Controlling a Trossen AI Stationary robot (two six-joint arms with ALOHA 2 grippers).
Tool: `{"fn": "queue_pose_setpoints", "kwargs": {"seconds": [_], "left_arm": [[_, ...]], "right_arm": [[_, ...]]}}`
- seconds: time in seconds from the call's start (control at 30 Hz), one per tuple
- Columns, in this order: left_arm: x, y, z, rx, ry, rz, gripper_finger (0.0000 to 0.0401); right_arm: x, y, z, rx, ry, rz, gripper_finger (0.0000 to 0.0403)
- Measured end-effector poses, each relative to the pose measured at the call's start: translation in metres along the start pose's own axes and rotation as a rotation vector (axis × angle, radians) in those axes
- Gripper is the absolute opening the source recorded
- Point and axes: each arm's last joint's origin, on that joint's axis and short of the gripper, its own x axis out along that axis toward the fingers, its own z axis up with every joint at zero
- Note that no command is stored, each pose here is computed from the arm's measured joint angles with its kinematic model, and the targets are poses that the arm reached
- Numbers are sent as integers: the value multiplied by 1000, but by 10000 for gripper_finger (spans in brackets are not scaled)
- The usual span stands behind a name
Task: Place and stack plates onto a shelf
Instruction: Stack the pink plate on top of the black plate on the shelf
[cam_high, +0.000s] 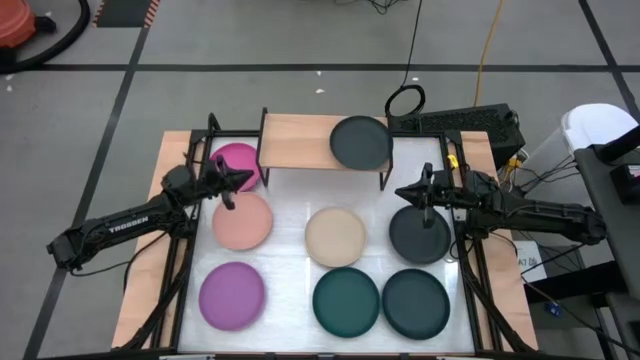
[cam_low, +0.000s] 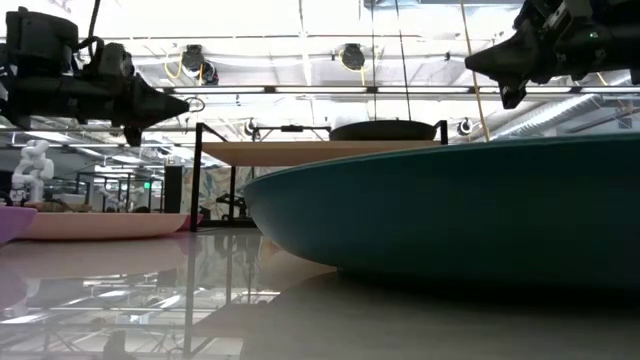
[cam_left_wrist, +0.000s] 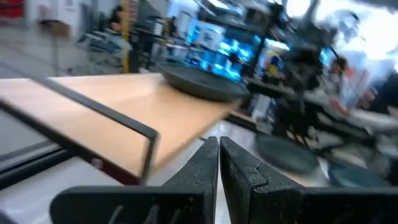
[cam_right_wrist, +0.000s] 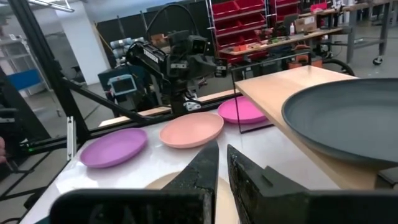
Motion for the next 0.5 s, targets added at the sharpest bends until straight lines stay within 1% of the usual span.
{"fn": "queue_pose_setpoints", "kwargs": {"seconds": [0.1, 0.17, 0.23, 0.3, 0.43, 0.5], "left_arm": [[0, 0, 4, -40, -54, 44, 21], [1, -1, 10, -36, -65, 46, 21], [4, -4, 23, -17, -57, 49, 21], [8, -8, 39, 13, -8, 62, 21], [9, -23, 86, 107, 137, 94, 21], [8, -31, 109, 119, 195, 107, 21]], "right_arm": [[0, 0, 0, -14, 0, 0, 20], [0, 0, 0, -15, 3, -1, 20], [0, 0, -1, -14, 13, -3, 20], [0, 0, -2, -15, 21, -5, 20], [0, -1, -2, -20, 23, -6, 20], [0, -1, -2, -21, 23, -7, 20]]}}
